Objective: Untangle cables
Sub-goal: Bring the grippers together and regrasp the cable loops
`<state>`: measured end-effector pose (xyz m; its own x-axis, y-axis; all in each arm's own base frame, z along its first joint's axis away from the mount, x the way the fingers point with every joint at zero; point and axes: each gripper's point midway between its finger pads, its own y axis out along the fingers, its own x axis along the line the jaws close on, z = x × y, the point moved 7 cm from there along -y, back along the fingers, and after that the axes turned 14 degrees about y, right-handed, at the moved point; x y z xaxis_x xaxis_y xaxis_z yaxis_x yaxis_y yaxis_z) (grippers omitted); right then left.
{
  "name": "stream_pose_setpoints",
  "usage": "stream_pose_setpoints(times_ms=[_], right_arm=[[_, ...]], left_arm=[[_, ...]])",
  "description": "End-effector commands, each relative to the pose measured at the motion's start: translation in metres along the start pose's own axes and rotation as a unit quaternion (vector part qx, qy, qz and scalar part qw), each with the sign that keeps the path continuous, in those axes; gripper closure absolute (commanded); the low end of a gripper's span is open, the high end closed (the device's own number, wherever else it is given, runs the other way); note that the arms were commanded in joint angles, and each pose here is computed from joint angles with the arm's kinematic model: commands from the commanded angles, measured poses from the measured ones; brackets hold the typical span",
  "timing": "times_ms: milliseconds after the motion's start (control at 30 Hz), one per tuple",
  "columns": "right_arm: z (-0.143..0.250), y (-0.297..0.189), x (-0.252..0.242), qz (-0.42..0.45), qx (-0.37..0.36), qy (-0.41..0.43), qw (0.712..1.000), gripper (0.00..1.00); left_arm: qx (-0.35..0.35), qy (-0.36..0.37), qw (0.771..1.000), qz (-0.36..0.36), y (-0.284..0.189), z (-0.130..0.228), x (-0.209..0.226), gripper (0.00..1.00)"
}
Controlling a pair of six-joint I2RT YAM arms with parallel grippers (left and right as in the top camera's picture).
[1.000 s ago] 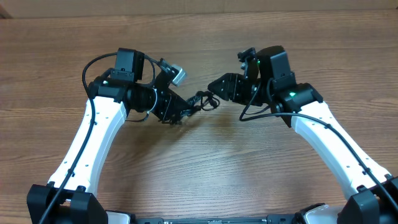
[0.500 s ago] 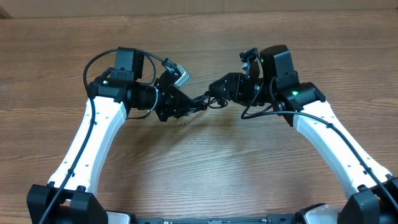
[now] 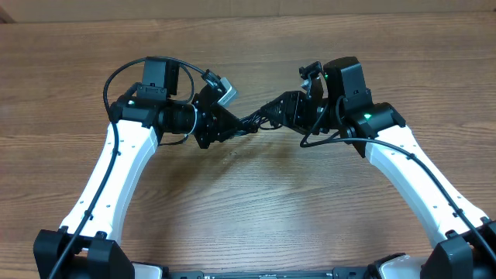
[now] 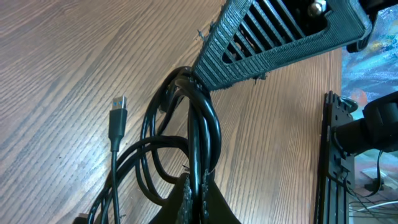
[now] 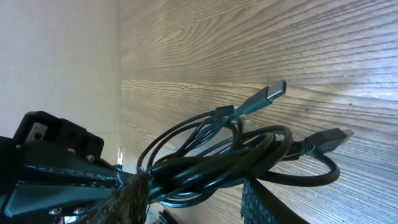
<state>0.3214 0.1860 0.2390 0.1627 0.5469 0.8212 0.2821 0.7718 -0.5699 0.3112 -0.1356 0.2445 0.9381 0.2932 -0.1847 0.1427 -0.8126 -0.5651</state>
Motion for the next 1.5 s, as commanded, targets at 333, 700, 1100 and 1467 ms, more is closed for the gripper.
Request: stream_pose_setpoints(times_ms=[333,700,1100,1467], right_arm=[[0.002,-0.008,0.010,-0.016,-0.003,-0.011,1.000,0.48],[0.001,-0.008,0.012,-0.020,-0.005,0.078,0.997,0.40],[0.007,-0.006,0.014,-0.020,0.015,0.252,0.967,0.41],[-0.002,-0.007,0.030,-0.063,0.007,0.280,0.958,0.44]], left_arm=[[0.009,-0.038,0.999,-0.020,0.000,0.001,0.005,0.96],[0.012,-0.180,0.975,-0.129,-0.004,-0.002,0.032,0.96],[-0.102,-0.130,0.985,-0.056,-0.004,-0.042,0.029,0.96],[-0.103,-0.104,0.989,-0.034,0.006,-0.050,0.018,0.96]])
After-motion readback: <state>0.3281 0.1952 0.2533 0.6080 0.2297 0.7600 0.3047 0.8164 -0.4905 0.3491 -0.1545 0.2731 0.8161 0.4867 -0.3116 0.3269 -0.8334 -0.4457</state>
